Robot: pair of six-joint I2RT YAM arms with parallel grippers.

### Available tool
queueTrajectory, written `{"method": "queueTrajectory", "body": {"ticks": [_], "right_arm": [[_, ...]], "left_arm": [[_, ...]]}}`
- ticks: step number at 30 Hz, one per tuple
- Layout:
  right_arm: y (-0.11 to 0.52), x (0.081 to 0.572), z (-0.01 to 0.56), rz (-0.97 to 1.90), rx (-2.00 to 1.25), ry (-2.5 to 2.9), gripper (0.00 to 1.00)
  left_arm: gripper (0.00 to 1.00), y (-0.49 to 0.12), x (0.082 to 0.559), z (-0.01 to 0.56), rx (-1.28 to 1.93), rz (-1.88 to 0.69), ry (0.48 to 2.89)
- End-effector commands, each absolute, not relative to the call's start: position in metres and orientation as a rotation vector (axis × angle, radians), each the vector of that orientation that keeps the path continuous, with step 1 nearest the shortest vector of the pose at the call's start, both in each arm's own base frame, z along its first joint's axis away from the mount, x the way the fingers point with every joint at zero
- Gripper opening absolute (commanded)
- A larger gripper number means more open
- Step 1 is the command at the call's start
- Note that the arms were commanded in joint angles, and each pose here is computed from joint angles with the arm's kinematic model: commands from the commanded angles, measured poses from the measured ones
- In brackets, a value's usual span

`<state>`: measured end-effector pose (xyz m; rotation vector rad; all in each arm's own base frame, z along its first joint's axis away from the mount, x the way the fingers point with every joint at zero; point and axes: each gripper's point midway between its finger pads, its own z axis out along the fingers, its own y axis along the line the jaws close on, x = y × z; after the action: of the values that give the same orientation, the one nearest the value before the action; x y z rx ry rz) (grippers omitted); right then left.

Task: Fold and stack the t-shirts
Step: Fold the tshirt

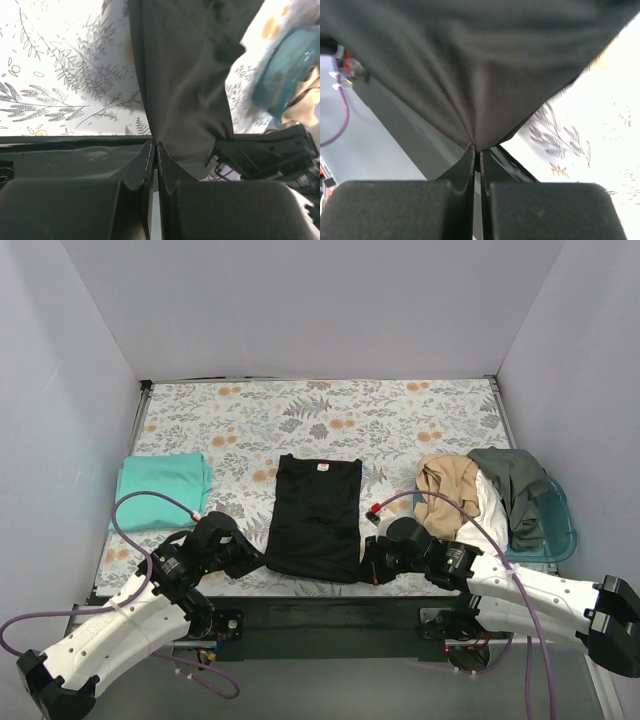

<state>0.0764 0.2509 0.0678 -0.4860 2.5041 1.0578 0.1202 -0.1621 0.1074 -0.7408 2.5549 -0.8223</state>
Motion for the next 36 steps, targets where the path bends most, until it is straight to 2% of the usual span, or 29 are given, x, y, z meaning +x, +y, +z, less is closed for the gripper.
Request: {"method": "queueTrajectory", "body": {"ticks": [1, 6, 13, 19, 28, 36], "right_arm": [[0.264, 0.099, 0.12, 1.042, -0.517, 2.351, 0.01], [0.258, 0.129, 0.154, 0.906, -0.47, 2.272, 0.01], [0.258, 0.163, 0.191, 0.914, -0.471, 2.2, 0.01], [0.256, 0.194, 0.203, 0.955, -0.465, 2.18, 0.01], [0.259, 0.235, 0.212, 1.051, -0.47, 2.166, 0.01], [0.256, 0.277, 0.196, 1.084, -0.427, 2.228, 0.01]], "left_arm": [[0.0, -0.153, 0.131, 0.125, -0.766, -0.76, 2.496], [0.0, -0.144, 0.158, 0.159, -0.833, -0.681, 2.365], [0.0, -0.151, 0.196, 0.205, -0.852, -0.703, 2.194], [0.0, -0.152, 0.224, 0.21, -0.874, -0.582, 2.155], [0.0, -0.16, 0.277, 0.234, -0.882, -0.533, 2.06], [0.0, -0.165, 0.341, 0.212, -0.859, -0.58, 2.139]]}}
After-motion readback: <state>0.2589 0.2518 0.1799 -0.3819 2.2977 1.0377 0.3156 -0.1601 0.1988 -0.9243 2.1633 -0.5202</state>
